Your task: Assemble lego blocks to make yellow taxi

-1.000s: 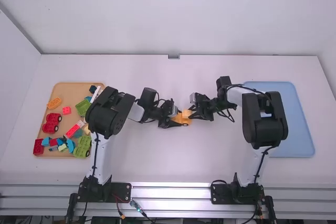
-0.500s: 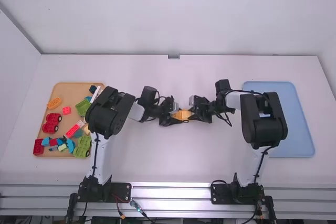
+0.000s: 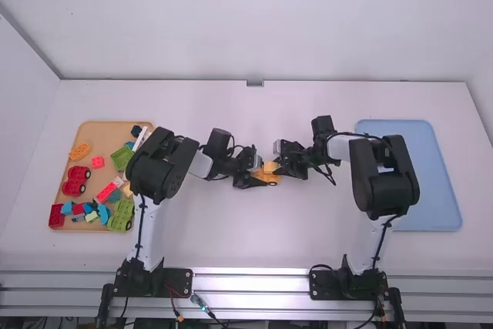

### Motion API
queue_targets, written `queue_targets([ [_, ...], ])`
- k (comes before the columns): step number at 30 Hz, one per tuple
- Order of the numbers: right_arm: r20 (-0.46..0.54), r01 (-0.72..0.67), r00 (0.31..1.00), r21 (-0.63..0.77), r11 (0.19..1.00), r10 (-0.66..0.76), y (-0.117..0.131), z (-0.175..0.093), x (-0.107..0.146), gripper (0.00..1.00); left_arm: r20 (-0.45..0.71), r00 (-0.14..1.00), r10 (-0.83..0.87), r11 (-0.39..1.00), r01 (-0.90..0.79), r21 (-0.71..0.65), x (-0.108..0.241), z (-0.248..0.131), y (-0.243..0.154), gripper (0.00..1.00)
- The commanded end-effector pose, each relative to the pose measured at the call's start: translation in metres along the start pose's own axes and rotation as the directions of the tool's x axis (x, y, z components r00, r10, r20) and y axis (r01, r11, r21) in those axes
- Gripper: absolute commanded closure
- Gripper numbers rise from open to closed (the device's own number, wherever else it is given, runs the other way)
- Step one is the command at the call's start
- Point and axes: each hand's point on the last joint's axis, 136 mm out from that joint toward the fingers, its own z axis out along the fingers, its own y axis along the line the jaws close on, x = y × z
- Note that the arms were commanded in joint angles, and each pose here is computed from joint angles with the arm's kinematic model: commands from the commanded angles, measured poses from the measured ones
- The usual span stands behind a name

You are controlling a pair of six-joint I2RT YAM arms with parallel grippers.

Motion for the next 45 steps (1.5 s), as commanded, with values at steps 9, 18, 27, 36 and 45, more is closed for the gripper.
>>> queue_targets([
  [9, -0.030, -0.070, 0.997, -0.029, 0.997, 0.069, 0.012, -0.004, 0.016, 0.95, -0.078, 0.993, -0.083, 0.994, 0.077, -0.084, 0.018, 0.000, 0.012, 0.62],
  [18, 0.032, -0.007, 0.999, -0.058, 0.998, 0.009, 0.019, -0.008, 0.007, 0.95, -0.075, 0.994, -0.078, 0.994, 0.073, -0.077, 0.016, 0.002, 0.010, 0.62],
  [27, -0.072, -0.063, 0.995, 0.013, 0.998, 0.063, 0.001, 0.003, 0.015, 0.96, -0.092, 0.990, -0.105, 0.993, 0.100, -0.057, 0.021, 0.002, 0.004, 0.74],
  [36, -0.076, -0.102, 0.992, 0.025, 0.994, 0.103, 0.000, -0.006, 0.023, 0.96, -0.106, 0.992, -0.067, 0.997, 0.063, -0.043, 0.025, 0.001, 0.000, 0.69],
  [45, -0.081, -0.106, 0.991, 0.020, 0.994, 0.107, 0.002, -0.010, 0.028, 0.96, -0.107, 0.992, -0.066, 0.997, 0.061, -0.047, 0.025, 0.001, 0.001, 0.68],
])
